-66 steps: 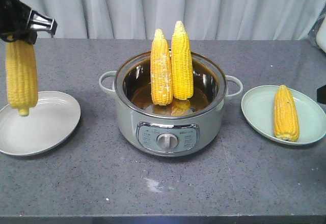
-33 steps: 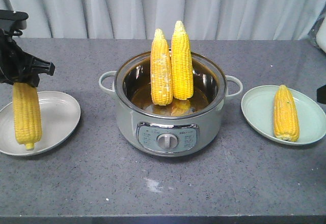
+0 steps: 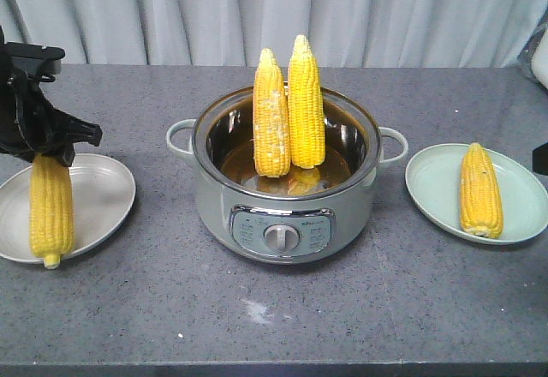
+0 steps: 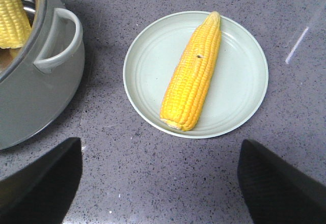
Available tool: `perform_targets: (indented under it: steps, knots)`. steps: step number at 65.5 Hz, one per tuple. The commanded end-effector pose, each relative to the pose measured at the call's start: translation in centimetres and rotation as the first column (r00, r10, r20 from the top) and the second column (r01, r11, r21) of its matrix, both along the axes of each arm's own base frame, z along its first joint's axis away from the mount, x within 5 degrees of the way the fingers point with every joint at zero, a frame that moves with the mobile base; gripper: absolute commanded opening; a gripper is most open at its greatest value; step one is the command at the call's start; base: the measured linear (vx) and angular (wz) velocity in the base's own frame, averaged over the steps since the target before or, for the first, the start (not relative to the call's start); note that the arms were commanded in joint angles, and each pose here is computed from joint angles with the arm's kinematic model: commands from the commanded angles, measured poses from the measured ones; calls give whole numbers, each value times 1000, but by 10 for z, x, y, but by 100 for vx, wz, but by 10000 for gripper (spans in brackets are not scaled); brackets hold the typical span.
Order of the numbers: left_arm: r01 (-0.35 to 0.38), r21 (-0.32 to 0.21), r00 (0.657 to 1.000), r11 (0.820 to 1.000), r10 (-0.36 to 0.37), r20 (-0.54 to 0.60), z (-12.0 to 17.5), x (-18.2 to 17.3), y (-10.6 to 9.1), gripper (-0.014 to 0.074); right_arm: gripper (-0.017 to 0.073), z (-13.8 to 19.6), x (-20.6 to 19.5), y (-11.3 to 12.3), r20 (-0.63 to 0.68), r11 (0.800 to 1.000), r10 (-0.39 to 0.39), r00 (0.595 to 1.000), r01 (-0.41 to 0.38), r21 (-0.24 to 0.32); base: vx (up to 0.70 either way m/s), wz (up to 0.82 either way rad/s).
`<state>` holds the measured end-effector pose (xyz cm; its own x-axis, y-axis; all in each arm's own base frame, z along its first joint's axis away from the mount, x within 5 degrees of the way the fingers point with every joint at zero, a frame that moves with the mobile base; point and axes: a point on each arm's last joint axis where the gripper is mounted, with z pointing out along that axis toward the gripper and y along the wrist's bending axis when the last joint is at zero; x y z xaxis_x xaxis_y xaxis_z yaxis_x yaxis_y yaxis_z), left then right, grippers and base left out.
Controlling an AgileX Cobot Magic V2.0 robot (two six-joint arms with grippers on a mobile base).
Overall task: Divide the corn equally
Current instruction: 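Lower the corn onto the cream plate and open the left gripper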
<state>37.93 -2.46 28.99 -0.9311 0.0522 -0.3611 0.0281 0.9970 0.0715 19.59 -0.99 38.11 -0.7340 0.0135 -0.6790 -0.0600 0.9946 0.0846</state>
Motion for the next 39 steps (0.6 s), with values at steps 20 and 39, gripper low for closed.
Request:
perform_targets:
  steps: [20,39]
  knots:
    - [-15,-19,995,1000,17,101,25,-3,0,596,594,13,-1,0,86,1000,-2,996,2,-5,0,0]
    - [-13,-22,993,1000,15,116,28,-4,0,716,594,13,-1,0,85,1000,-1,996,2,-5,0,0]
